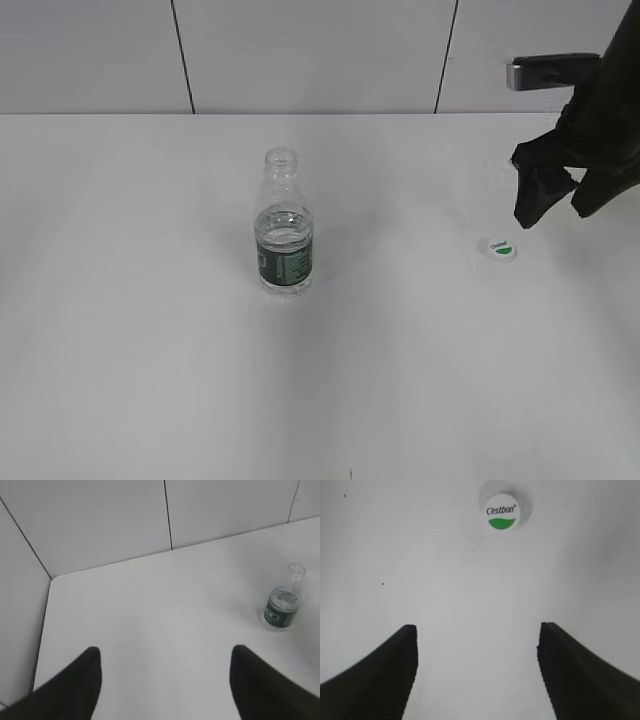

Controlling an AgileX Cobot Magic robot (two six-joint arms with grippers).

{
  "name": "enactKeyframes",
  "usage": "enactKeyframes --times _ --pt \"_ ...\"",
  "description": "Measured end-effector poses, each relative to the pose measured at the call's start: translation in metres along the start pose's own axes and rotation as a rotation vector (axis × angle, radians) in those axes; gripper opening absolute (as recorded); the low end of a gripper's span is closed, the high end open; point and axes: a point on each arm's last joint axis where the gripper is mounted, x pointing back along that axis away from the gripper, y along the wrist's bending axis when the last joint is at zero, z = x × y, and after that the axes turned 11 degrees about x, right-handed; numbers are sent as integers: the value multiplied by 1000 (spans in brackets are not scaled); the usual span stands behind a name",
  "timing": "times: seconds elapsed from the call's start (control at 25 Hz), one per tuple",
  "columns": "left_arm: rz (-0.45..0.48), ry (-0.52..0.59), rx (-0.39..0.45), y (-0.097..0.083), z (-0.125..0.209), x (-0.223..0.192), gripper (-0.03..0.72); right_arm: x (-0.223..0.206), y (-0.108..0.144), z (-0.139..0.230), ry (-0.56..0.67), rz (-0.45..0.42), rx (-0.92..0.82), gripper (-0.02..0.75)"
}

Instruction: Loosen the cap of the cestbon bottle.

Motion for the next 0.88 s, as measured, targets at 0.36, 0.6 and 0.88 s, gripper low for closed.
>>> enactKeyframes --times 0.36,0.6,0.88 --pt "10 -78 26 6 70 27 491 31 5 4 -84 37 12 566" --pt "23 -104 58 7 107 10 491 36 6 5 -97 42 13 566" --pt "44 -83 70 4 121 -28 491 36 6 5 -98 43 14 566"
